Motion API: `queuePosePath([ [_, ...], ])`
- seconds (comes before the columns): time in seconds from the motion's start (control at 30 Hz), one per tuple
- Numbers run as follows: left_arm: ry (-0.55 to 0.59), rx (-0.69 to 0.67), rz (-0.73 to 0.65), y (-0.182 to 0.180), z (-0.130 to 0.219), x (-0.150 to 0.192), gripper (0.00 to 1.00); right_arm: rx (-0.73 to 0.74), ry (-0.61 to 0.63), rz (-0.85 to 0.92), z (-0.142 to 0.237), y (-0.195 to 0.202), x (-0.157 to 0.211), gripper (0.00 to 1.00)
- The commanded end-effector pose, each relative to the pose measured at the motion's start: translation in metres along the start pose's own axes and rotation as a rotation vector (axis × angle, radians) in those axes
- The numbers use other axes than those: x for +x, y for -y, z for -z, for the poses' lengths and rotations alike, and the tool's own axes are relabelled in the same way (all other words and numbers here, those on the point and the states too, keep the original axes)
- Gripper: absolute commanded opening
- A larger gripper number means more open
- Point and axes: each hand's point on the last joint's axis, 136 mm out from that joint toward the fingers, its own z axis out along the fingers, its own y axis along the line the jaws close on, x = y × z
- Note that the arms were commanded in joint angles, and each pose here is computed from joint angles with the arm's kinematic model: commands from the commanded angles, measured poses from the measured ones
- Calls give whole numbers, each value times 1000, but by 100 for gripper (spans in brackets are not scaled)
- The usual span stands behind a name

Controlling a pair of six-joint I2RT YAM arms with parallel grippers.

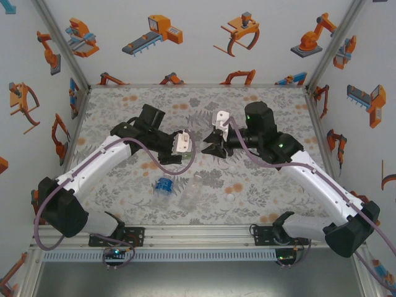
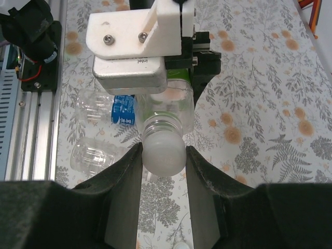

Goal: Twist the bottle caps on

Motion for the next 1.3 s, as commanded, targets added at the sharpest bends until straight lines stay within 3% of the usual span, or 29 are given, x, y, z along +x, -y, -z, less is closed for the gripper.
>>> queuePosePath([
  [0.0,50,39,-13,7,2,-10,0,-27,20,39,-5,-6,-5,21],
  [0.67,105,90,21,13,4,-21,0,-176,52,9,-6,-33,-8,19],
  [1.03,183,123,12,20,11,-33,0,-124,69,56,-4,-28,-10,19],
  [1.27,192,137,29,19,13,-34,0,-239,100,66,-2,-46,-17,17],
])
